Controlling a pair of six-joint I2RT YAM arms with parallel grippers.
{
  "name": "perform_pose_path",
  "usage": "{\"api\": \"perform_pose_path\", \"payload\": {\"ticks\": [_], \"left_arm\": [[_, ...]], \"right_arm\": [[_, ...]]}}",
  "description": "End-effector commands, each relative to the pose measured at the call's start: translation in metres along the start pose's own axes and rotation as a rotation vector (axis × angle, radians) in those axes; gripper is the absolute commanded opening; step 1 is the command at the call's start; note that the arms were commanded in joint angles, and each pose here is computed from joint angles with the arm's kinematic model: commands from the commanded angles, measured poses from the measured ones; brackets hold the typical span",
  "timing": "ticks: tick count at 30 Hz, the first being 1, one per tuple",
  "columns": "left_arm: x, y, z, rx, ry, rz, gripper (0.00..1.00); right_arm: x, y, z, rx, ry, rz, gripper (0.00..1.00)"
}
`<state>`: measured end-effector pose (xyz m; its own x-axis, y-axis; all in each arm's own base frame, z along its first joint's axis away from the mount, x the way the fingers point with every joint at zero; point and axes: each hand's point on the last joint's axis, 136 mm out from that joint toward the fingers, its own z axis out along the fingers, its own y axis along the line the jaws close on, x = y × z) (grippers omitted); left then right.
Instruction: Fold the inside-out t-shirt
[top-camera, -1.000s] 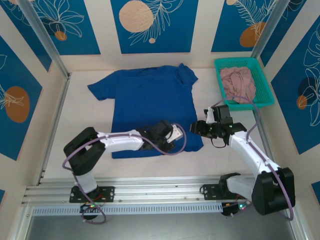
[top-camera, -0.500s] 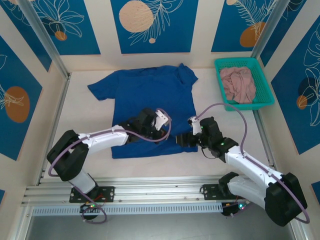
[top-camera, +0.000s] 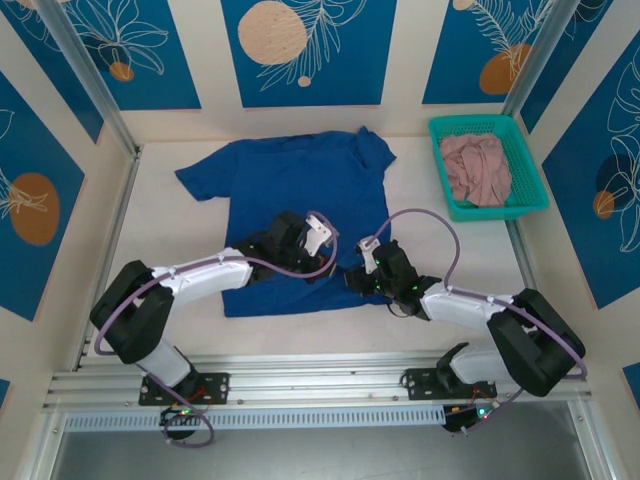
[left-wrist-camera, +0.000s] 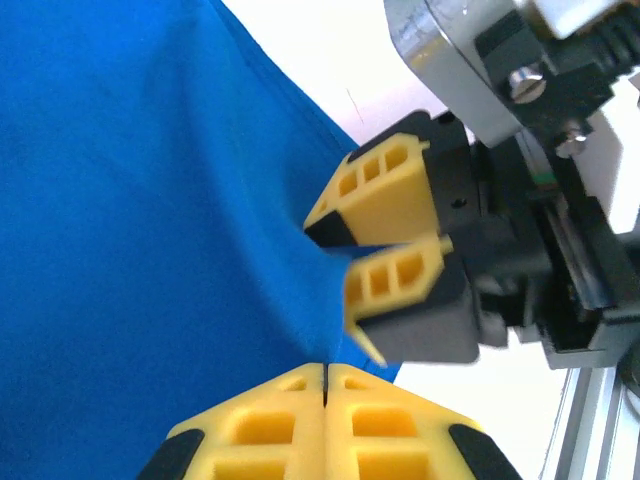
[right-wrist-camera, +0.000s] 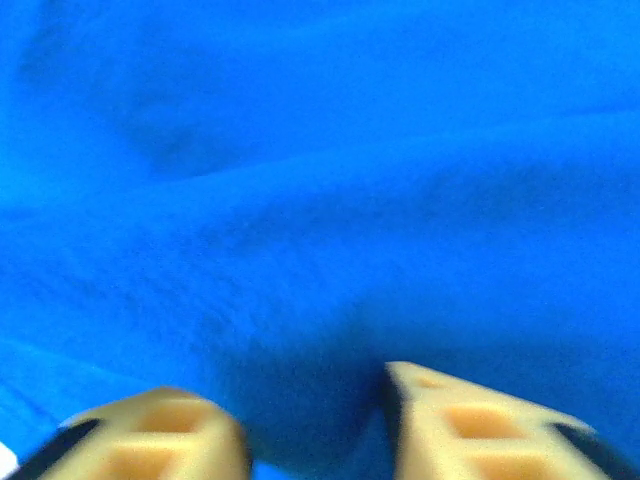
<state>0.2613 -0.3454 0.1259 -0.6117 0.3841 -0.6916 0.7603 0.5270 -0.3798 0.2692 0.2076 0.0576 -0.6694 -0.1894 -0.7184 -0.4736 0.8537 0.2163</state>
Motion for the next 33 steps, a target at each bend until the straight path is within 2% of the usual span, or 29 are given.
{"api": "perform_pose_path", "payload": {"ticks": [1,3,6,12,17,20,26,30,32,33], "left_arm": [[-0.002,0.004,-0.007,-0.013,-0.015,0.009,0.00],[0.006,0.015,-0.007,-0.072,-0.004,0.015,0.00],[0.017,0.025,-0.005,-0.120,0.001,0.018,0.00],[0.037,0.024,-0.006,-0.115,-0.015,0.037,0.30],[0.047,0.015,0.000,-0.097,0.004,0.073,0.46],[0.049,0.018,0.004,-0.139,0.022,0.102,0.55],[0.041,0.044,0.007,-0.283,0.038,0.128,0.57],[0.035,0.052,0.015,-0.319,0.048,0.150,0.57],[0.035,0.053,0.019,-0.317,0.064,0.158,0.53],[0.035,0.053,0.021,-0.314,0.069,0.159,0.48]], "right_arm": [[-0.031,0.003,-0.004,0.001,-0.107,0.000,0.14],[-0.033,0.005,-0.008,-0.022,-0.099,0.029,0.01],[-0.037,0.010,-0.014,-0.068,-0.069,0.103,0.00],[-0.044,0.011,-0.026,-0.109,-0.020,0.257,0.00],[-0.053,0.011,-0.034,-0.126,-0.005,0.323,0.00],[-0.057,0.011,-0.037,-0.128,-0.003,0.333,0.00],[-0.059,0.009,-0.042,-0.127,-0.009,0.340,0.00],[-0.059,0.005,-0.047,-0.121,-0.018,0.344,0.00],[-0.060,0.002,-0.050,-0.114,-0.025,0.349,0.00],[-0.061,0.000,-0.052,-0.107,-0.030,0.349,0.00]]}}
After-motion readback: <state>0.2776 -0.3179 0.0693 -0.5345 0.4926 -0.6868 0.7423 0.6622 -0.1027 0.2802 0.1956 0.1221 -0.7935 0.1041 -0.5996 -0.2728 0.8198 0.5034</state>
